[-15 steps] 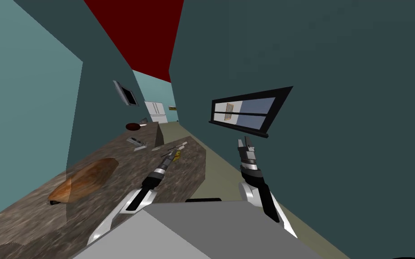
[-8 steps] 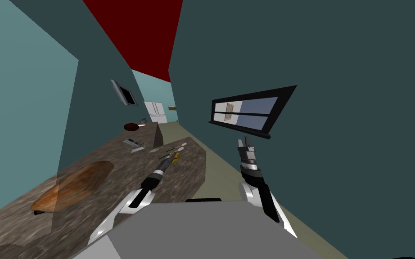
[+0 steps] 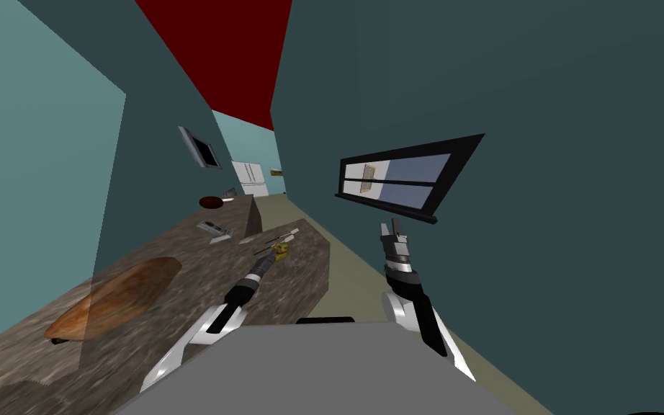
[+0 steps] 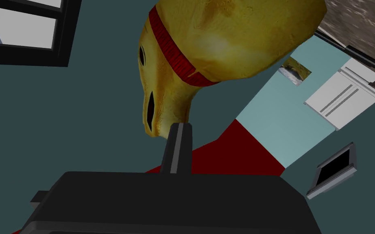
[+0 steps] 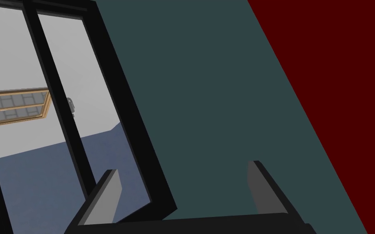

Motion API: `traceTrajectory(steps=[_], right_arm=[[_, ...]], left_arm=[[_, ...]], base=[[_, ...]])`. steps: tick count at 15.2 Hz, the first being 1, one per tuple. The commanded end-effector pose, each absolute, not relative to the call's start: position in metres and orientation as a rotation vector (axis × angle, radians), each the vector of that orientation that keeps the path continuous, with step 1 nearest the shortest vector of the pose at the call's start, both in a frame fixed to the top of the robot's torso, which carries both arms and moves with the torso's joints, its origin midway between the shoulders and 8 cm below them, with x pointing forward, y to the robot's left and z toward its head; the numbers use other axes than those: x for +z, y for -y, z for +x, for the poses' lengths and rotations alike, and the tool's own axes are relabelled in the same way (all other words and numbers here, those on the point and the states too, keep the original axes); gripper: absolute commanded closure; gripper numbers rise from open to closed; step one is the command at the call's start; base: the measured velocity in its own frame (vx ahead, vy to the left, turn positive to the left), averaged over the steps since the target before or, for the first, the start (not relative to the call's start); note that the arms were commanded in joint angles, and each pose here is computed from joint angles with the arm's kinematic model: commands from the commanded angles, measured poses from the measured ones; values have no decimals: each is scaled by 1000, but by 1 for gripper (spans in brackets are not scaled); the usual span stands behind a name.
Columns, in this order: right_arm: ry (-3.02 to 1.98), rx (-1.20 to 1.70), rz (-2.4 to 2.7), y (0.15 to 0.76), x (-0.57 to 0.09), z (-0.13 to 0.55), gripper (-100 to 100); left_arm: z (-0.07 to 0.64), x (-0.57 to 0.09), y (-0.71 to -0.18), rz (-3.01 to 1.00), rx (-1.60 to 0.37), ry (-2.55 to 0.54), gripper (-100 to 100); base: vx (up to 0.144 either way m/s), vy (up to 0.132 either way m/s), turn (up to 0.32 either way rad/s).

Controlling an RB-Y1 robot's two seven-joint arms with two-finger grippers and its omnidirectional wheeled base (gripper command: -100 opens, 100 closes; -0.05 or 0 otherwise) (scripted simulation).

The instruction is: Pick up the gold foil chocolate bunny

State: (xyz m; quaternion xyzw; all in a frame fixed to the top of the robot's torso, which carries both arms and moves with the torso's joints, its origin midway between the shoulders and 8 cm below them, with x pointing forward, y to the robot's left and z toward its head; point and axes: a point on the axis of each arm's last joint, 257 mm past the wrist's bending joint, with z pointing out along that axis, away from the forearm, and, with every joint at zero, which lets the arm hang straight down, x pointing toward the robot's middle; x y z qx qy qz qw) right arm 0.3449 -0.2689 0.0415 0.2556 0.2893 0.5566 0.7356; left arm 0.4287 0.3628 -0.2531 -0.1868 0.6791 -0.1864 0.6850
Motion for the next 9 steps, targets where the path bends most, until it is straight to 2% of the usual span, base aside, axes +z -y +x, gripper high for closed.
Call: traceTrajectory(steps=[1, 3, 4, 6, 8, 9], right_arm=[[-636, 1223, 562, 269, 41, 345, 0], [-636, 1223, 562, 269, 42, 345, 0], [-636, 1223, 562, 269, 42, 345, 0], [-636, 1223, 562, 269, 42, 345, 0], [-636, 1223, 562, 269, 42, 345, 0], [-636, 1223, 562, 269, 42, 345, 0]], left_arm=[[429, -253, -363, -418, -418, -1522, 100], [429, -253, -363, -418, -418, -1522, 100], [433, -241, -367, -398, -409, -1511, -100], [437, -229, -371, -378, -401, -1501, -100], [435, -234, -370, -388, -405, -1506, -100], [435, -234, -370, -389, -406, -1506, 100]], base=[[0, 0, 0], [0, 0, 0], [31, -31, -181], [67, -63, -230], [29, -28, -33], [6, -7, 2]])
